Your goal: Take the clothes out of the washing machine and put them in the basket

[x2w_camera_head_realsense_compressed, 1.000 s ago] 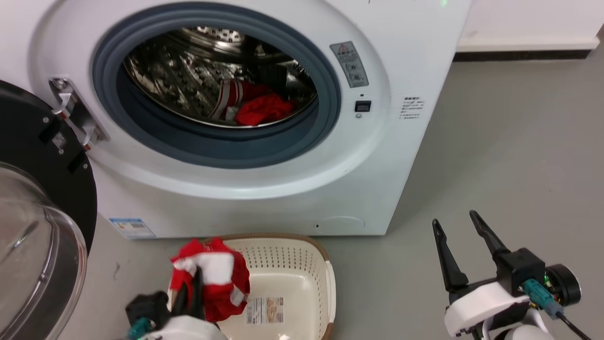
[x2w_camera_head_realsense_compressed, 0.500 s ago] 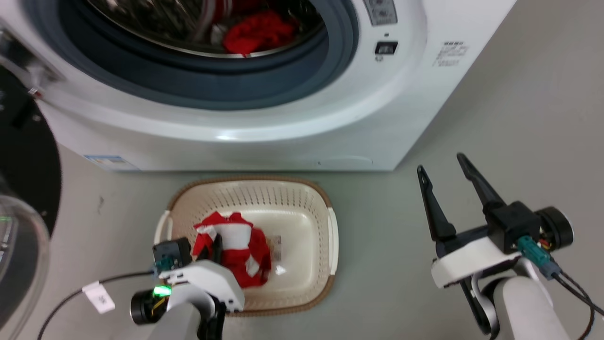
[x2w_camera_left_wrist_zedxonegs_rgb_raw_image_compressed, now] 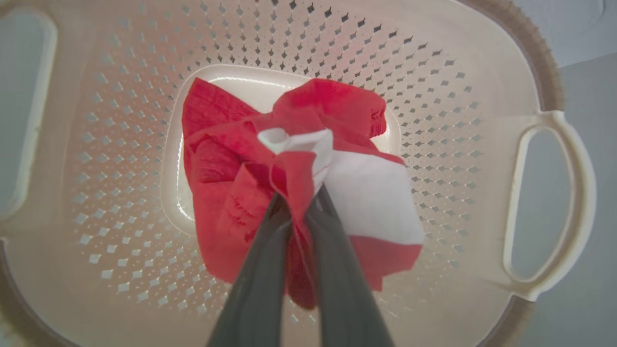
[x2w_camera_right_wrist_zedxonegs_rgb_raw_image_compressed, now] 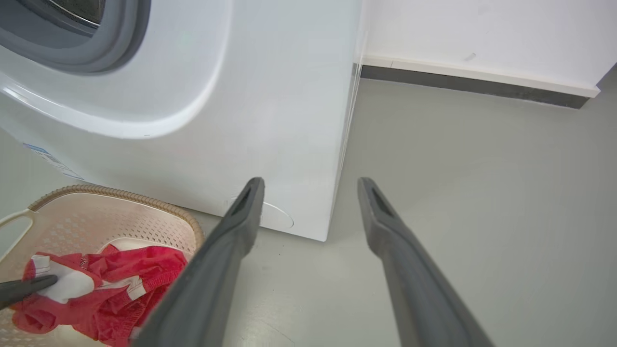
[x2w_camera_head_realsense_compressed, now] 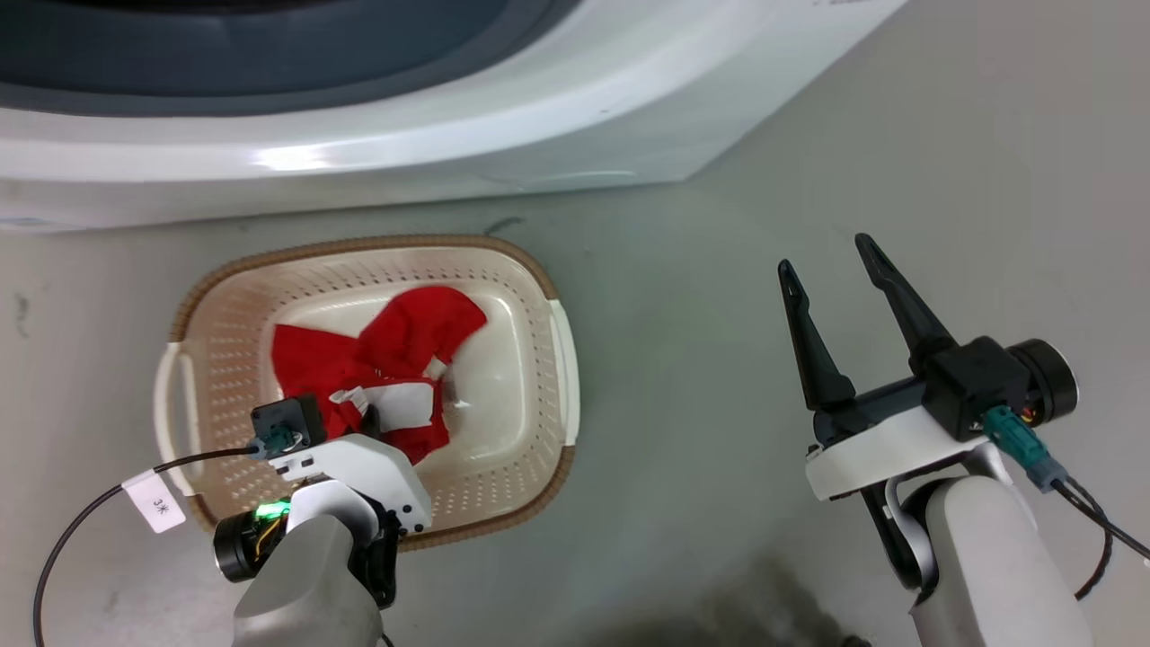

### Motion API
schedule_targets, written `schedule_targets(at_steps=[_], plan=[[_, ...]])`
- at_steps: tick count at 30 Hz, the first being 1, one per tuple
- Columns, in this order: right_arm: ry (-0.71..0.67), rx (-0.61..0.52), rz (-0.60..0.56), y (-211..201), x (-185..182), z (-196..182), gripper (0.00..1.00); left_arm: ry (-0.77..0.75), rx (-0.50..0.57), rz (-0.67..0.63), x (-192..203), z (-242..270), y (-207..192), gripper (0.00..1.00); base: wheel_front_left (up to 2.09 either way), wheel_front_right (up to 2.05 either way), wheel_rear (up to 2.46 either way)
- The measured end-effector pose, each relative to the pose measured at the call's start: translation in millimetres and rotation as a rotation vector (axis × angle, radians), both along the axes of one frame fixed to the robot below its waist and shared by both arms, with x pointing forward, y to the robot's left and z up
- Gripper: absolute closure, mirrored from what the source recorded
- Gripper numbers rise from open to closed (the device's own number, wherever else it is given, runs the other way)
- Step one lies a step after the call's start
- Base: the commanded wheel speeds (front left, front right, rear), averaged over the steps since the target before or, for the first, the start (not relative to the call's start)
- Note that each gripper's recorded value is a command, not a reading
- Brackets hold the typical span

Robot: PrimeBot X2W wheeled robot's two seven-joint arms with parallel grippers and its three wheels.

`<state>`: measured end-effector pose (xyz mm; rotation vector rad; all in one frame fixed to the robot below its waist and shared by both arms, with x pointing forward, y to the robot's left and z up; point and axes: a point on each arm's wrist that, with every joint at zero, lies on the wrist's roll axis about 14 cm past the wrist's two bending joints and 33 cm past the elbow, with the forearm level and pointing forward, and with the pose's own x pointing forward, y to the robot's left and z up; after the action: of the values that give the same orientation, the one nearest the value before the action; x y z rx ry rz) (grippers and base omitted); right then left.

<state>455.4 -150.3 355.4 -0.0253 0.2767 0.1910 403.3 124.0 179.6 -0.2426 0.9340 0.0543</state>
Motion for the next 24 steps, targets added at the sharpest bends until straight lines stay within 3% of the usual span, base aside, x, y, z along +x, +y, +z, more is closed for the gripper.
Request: schedule_targets(at_steps=[5,6,7,8,18,24], plan=[[0.042,-0.016,-0.023,-11,-2,-18,0.0,0.113,-0.027,-0.001,-24,-28,-9,1.0,0.0,0.0,0.0],[0.045,-0.018,-0.025,-12,-2,-20,0.0,0.126,-0.034,0.007,-27,-30,-9,0.8,0.0,0.0,0.0],[0.046,-0.018,-0.025,-12,-2,-20,0.0,0.13,-0.037,0.011,-27,-30,-9,0.53,0.0,0.0,0.0],[0.041,-0.017,-0.023,-11,-1,-18,0.0,0.125,-0.04,0.007,-25,-28,-9,0.0,0.0,0.0,0.0],[-0.037,-0.015,-0.011,-5,-10,23,0.0,0.026,-0.041,0.009,-23,22,2,0.0,0.0,0.0,0.0],[-0.102,-0.016,-0.015,-4,-29,58,0.0,-0.162,-0.04,-0.016,-7,77,5,0.0,0.0,0.0,0.0]])
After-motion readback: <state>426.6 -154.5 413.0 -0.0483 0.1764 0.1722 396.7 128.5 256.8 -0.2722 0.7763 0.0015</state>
